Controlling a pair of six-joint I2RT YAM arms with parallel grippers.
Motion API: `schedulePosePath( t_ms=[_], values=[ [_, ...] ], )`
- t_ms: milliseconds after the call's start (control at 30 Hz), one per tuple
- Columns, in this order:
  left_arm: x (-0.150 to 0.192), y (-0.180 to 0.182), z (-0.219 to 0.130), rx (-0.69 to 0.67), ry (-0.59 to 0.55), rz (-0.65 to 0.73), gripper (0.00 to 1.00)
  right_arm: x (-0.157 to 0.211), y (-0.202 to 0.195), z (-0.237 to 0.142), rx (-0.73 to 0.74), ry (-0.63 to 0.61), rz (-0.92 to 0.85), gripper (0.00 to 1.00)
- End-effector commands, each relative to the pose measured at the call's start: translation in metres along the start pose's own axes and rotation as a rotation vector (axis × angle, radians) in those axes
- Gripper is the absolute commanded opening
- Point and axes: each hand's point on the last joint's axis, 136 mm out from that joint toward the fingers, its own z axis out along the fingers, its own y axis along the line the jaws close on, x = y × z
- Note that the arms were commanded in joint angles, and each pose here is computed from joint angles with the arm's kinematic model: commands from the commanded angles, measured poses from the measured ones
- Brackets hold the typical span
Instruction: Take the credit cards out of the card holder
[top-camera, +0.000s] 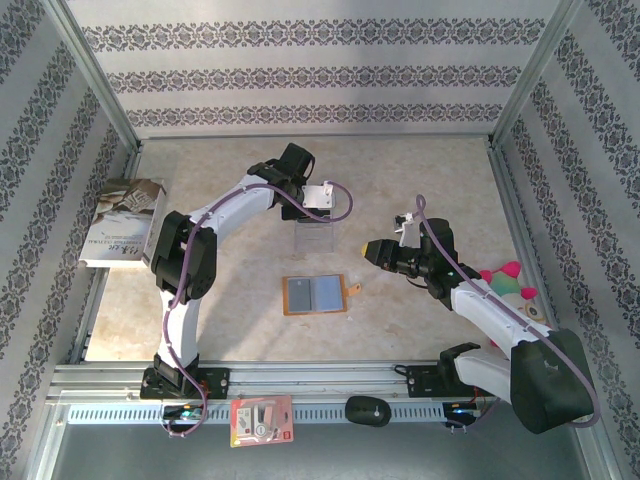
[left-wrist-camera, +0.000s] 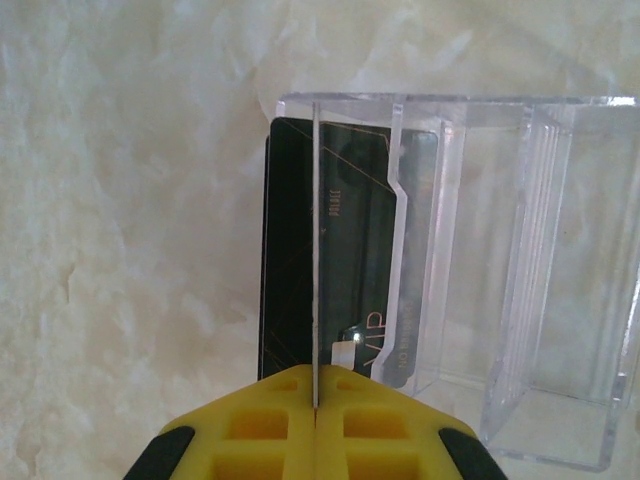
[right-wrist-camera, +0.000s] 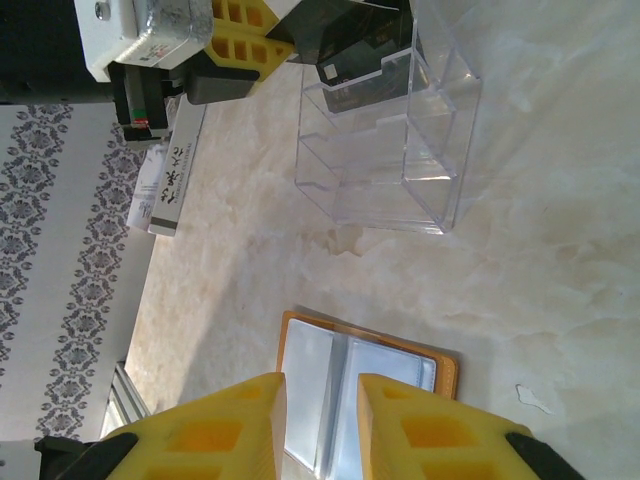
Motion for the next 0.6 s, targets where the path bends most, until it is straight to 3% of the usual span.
schedulePosePath(
  t_ms=[0,267,367,567],
  values=[
    [0.005,0.004,0.003,-0.012,0.01,0.016,0.0,-0.011,0.009,-0.002,-0.032,-0.023,-0.014,0.26],
    [0.007,0.007,0.004,-0.034,0.014,0.0,0.0,-0.011,0.008,-0.001,-0.035,-0.023,-0.01,0.26],
    [0.007,0.011,0.003,-0.062,0.011,-0.007,0.19,-0.011,0.008,-0.001,-0.037,-0.021,-0.01,0.26],
    [0.002,0.038,-0.008,-0.2,-0.006,-0.045,0.25,-0.012,0.008,-0.001,-0.039,-0.023,-0.009,0.26]
  ],
)
